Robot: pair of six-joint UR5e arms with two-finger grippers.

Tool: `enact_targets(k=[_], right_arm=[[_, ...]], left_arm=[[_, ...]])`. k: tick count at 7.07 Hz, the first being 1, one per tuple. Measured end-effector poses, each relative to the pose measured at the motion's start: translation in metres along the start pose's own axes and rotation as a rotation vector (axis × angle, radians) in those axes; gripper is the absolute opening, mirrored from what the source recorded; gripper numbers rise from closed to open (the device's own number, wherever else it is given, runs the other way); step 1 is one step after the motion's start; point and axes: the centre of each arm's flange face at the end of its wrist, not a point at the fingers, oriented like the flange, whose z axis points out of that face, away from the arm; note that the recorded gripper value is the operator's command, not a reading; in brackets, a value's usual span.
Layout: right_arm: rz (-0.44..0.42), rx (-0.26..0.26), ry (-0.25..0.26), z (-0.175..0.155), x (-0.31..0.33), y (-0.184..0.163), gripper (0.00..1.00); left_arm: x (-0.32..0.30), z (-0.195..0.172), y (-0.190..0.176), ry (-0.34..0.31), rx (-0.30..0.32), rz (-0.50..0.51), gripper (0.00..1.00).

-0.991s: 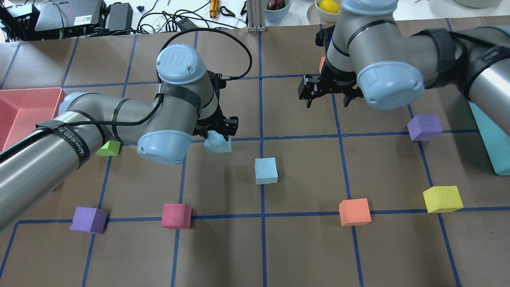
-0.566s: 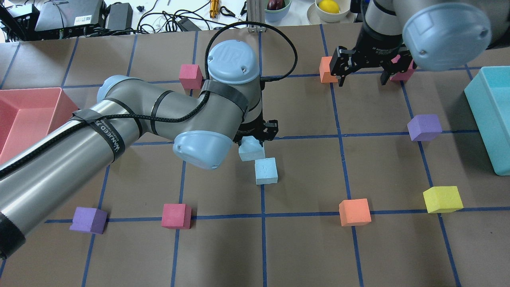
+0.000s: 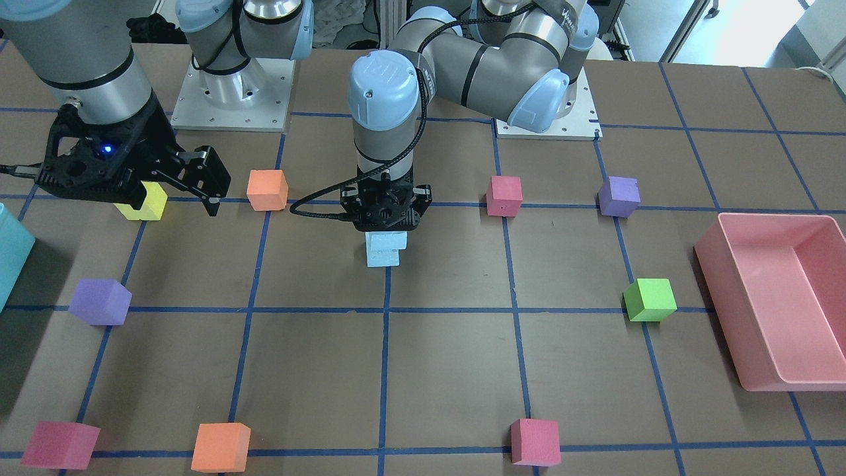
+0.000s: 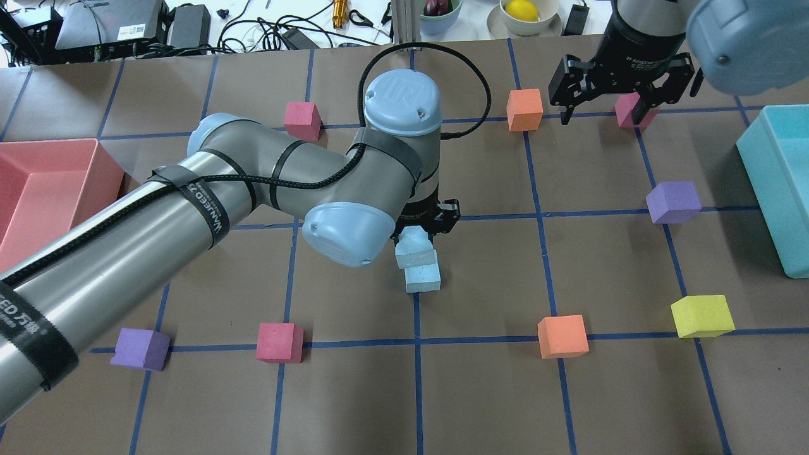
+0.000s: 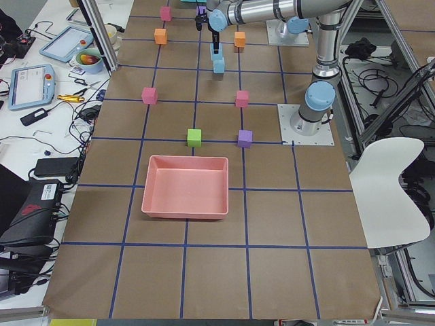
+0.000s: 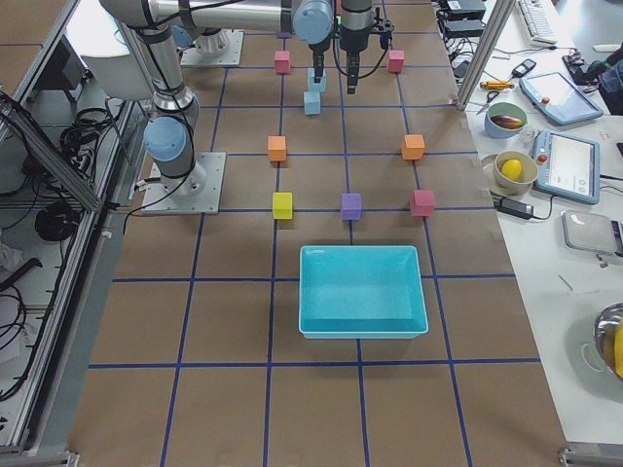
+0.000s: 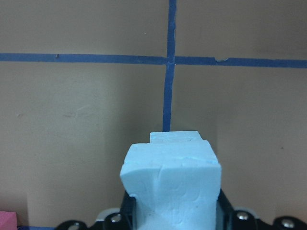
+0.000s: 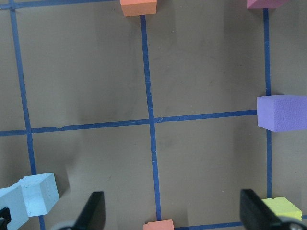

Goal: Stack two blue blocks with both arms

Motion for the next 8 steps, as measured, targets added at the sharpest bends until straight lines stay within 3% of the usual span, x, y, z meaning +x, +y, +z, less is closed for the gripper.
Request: enact_targets(k=[3,8], right_arm=[[-0.079,-0.042,0.002,-0.01,0.001,0.019,1.0],[-0.101,-0.057,-0.004,-0.006,-0.002,0.021,1.0]], left_arm=[[0.013,0.016,0.007,-0.013,-0.016,0.009,0.07],[0.015,0.029,0.017,-0.03,-0.026,0.027,0.08]])
